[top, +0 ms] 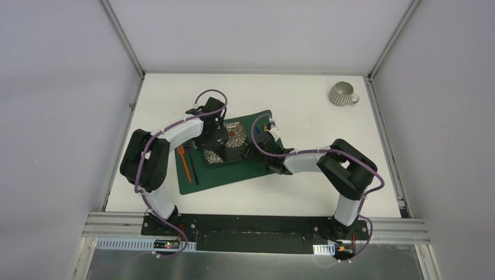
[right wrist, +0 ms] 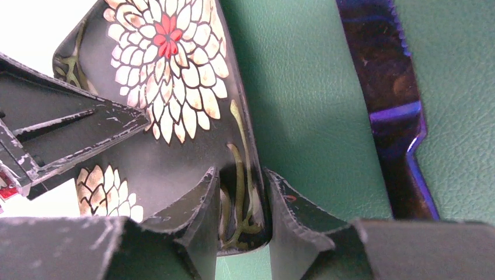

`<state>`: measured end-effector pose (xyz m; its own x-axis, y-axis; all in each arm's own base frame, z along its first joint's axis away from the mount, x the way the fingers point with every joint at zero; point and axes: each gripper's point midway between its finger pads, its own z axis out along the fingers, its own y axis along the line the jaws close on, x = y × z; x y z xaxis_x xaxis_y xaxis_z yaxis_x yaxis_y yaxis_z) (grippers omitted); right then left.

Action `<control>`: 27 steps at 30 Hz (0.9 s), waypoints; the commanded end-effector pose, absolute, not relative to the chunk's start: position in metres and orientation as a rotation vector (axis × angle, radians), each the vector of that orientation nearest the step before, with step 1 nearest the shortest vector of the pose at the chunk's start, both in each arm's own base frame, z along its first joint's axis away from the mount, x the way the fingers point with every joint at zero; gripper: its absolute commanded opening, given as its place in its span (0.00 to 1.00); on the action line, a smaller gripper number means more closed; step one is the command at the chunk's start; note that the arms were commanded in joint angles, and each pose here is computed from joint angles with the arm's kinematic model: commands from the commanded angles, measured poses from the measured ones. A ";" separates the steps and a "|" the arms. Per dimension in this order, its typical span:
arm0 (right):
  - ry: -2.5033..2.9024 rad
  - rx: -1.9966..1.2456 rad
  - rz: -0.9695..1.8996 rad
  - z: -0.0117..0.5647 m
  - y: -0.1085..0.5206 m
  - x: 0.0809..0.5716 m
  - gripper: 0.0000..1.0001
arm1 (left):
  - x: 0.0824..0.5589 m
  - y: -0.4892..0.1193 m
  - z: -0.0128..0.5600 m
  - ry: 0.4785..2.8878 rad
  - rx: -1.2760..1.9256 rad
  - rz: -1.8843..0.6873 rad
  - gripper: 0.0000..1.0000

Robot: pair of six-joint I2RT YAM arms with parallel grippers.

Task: Set the dinner table for one person
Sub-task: Place the plate on the napkin.

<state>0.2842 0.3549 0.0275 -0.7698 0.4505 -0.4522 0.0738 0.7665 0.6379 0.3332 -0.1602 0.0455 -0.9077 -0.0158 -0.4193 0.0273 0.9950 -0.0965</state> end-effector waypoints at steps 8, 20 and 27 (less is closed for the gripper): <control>2.423 0.045 1.178 0.056 0.430 0.219 0.00 | 0.308 -0.218 0.067 2.740 0.169 -0.421 0.99; 2.435 0.066 1.121 0.055 0.416 0.230 0.00 | 0.306 -0.221 0.101 2.688 0.183 -0.464 0.96; 2.460 0.080 0.884 0.062 0.370 0.256 0.15 | 0.304 -0.221 0.110 2.674 0.185 -0.478 0.94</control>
